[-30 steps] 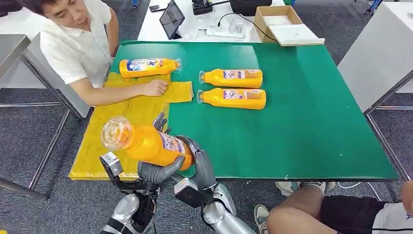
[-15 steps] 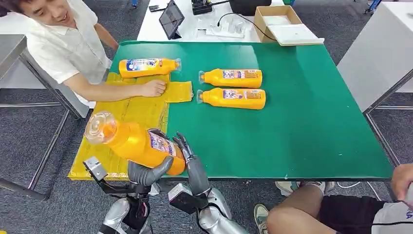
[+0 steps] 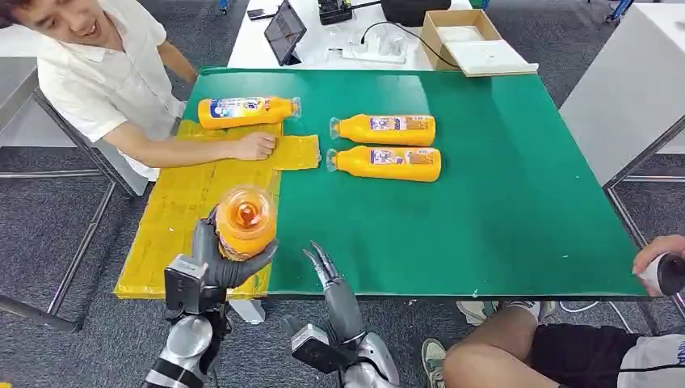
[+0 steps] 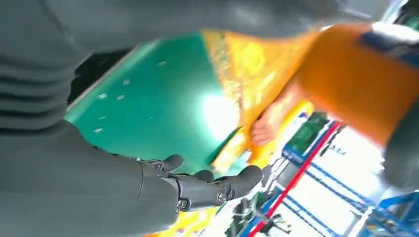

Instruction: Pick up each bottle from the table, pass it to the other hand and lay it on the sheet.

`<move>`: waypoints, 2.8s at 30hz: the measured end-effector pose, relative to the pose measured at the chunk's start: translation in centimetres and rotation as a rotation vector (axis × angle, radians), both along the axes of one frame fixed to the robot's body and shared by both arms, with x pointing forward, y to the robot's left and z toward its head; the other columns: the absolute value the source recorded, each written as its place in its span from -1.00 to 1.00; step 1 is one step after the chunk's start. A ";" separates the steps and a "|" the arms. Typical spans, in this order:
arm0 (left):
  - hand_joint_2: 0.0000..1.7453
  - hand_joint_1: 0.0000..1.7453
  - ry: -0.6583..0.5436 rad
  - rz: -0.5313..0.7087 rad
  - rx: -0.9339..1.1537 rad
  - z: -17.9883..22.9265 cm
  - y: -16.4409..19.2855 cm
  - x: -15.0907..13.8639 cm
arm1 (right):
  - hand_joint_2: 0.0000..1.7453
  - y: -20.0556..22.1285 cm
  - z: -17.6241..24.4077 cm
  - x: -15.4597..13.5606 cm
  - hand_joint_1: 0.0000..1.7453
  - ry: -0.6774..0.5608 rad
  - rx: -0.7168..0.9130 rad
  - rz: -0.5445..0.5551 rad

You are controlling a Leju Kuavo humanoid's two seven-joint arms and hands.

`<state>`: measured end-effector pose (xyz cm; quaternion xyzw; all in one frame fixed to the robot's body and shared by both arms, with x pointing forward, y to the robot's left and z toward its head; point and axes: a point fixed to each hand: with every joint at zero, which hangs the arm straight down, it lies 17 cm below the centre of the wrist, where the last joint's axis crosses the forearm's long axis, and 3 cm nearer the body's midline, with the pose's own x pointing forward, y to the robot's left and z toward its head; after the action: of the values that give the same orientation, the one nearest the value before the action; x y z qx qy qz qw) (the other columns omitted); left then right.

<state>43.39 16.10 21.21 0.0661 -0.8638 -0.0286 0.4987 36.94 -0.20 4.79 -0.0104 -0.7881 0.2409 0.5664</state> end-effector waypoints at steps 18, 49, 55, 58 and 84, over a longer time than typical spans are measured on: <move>1.00 1.00 0.008 0.245 0.538 -1.8 2.5 4.3 | -1.00 -4.2 -2.1 0.7 -1.00 0.049 -0.006 -0.130; 1.00 1.00 0.514 0.068 1.045 -15.8 2.5 12.5 | -1.00 -2.8 -1.4 0.6 -1.00 0.066 0.039 -0.109; -1.00 -0.70 0.541 0.000 1.036 -16.7 1.7 12.1 | -1.00 -2.9 -1.4 0.6 -1.00 0.069 0.043 -0.111; -1.00 -0.98 0.549 -0.076 1.010 -16.8 0.9 12.1 | -1.00 -2.9 -1.5 0.6 -1.00 0.075 0.050 -0.113; 1.00 -1.00 0.081 -0.296 -0.137 -1.4 -2.3 5.4 | 1.00 -5.6 -2.2 0.4 -1.00 0.081 0.061 -0.198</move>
<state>48.79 13.75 19.81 -0.0971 -0.8432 -0.0452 0.5268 37.34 -5.79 2.60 -0.0611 -0.7667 0.1599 0.6188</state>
